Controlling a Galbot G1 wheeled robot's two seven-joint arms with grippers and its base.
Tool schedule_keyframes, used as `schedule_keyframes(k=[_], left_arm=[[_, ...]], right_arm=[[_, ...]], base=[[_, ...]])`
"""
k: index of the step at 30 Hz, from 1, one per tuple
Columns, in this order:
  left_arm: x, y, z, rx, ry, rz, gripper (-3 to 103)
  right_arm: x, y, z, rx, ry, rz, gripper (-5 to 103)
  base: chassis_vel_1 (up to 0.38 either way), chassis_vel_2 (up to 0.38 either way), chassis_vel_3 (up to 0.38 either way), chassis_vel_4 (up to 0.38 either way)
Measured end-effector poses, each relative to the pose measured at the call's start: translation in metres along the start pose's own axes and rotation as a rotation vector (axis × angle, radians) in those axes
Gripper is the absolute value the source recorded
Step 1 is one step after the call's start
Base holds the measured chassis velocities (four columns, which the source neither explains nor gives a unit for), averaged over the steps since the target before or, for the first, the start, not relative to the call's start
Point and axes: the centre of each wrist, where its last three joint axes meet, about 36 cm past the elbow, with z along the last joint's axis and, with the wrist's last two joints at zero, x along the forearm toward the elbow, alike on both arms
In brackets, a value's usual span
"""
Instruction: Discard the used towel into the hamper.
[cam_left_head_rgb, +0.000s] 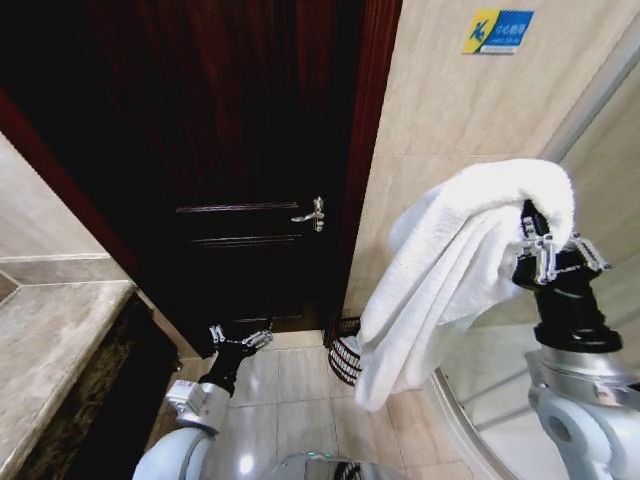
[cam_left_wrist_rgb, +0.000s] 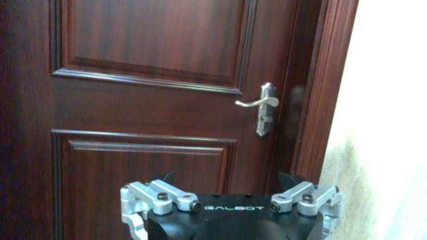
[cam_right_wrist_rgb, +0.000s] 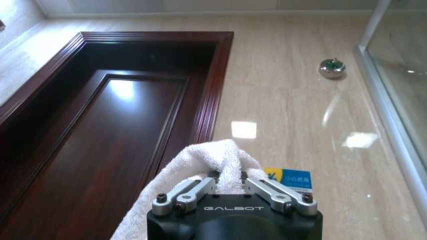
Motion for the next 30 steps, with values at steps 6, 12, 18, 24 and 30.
schedule_keyframes(k=[6, 12, 18, 24, 30], left_arm=[[0.000, 0.000, 0.000, 0.000, 0.000, 0.000, 100], [0.000, 0.000, 0.000, 0.000, 0.000, 0.000, 100], [0.000, 0.000, 0.000, 0.000, 0.000, 0.000, 100], [0.000, 0.000, 0.000, 0.000, 0.000, 0.000, 100], [0.000, 0.000, 0.000, 0.000, 0.000, 0.000, 100]], right_arm=[[-0.004, 0.000, 0.000, -0.015, -0.021, -0.008, 8], [-0.009, 0.001, 0.000, -0.027, -0.043, -0.015, 8], [-0.015, -0.017, 0.018, -0.021, -0.044, -0.028, 8], [-0.019, -0.028, 0.034, -0.024, -0.042, -0.020, 8], [-0.022, -0.047, 0.069, -0.021, -0.040, -0.009, 8]], base=[[-0.052, 0.066, 0.074, -0.064], [-0.024, 0.029, 0.030, -0.032], [0.000, 0.000, 0.000, 0.000], [0.000, 0.000, 0.000, 0.000], [0.000, 0.000, 0.000, 0.000]])
